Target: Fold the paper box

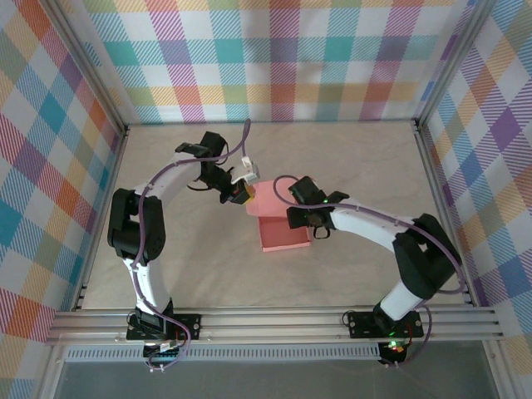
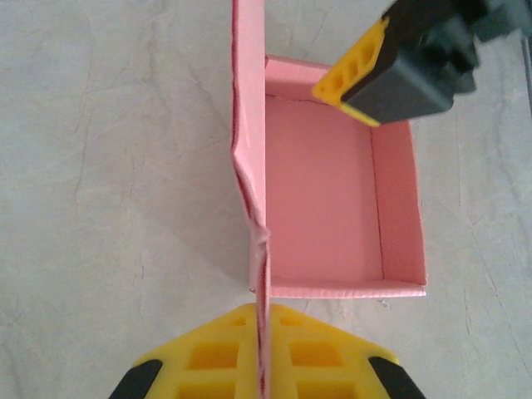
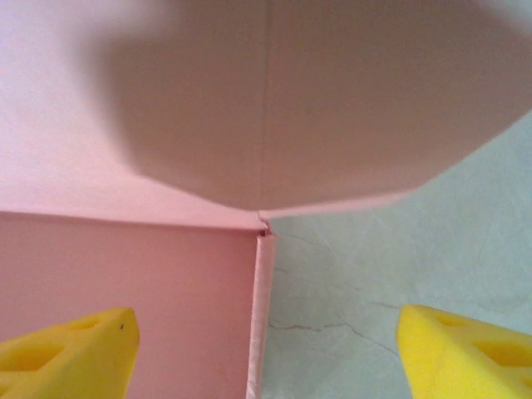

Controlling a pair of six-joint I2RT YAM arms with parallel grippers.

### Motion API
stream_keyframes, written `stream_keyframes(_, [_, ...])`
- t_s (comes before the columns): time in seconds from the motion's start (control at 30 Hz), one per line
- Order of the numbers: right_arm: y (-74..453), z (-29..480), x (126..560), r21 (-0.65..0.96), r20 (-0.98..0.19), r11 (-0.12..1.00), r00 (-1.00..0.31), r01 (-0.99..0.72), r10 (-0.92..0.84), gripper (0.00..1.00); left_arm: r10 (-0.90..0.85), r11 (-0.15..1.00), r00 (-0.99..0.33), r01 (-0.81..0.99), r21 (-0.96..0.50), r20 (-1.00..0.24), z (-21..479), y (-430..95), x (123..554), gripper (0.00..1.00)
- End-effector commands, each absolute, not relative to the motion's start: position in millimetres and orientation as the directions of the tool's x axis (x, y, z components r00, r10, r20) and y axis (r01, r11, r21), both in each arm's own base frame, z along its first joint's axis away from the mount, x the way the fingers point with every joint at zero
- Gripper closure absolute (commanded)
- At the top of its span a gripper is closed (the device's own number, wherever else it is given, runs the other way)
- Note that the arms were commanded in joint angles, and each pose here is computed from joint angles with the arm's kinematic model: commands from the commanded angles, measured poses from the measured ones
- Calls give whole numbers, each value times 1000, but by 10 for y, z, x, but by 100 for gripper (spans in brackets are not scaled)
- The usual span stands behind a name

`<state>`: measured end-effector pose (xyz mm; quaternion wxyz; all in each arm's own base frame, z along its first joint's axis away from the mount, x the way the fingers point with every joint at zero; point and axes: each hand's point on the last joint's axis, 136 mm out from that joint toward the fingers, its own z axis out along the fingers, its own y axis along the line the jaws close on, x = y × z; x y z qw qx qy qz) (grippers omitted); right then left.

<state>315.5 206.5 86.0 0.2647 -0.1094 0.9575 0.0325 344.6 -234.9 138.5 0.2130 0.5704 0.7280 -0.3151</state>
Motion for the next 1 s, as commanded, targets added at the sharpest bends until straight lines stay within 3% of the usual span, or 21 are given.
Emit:
stream_keyframes(0.0, [2147,1085,3211,87,-575,940,-787,-331,-224,19,682,92,-210,975,-203,-700,1500,-2362,3285,100])
stream_keyframes(0.4, [1630,1795,3399,176,-699,834,-663,-524,-269,21,686,77,-197,977,-199,-700,1491,-2352,3248,100])
stream_keyframes(0.57, [1665,1948,3330,35,-770,634,-425,-772,-476,17,675,56,-182,979,-197,-715,1525,-2367,3213,100])
stream_keyframes(0.73, [1832,2018,3075,-11,-757,353,-223,-935,-614,15,680,54,-176,980,-192,-711,1525,-2354,3199,100])
stream_keyframes(0.97, [1851,2011,3279,-47,-702,236,-136,-971,-699,17,687,56,-178,979,-194,-704,1518,-2347,3190,100])
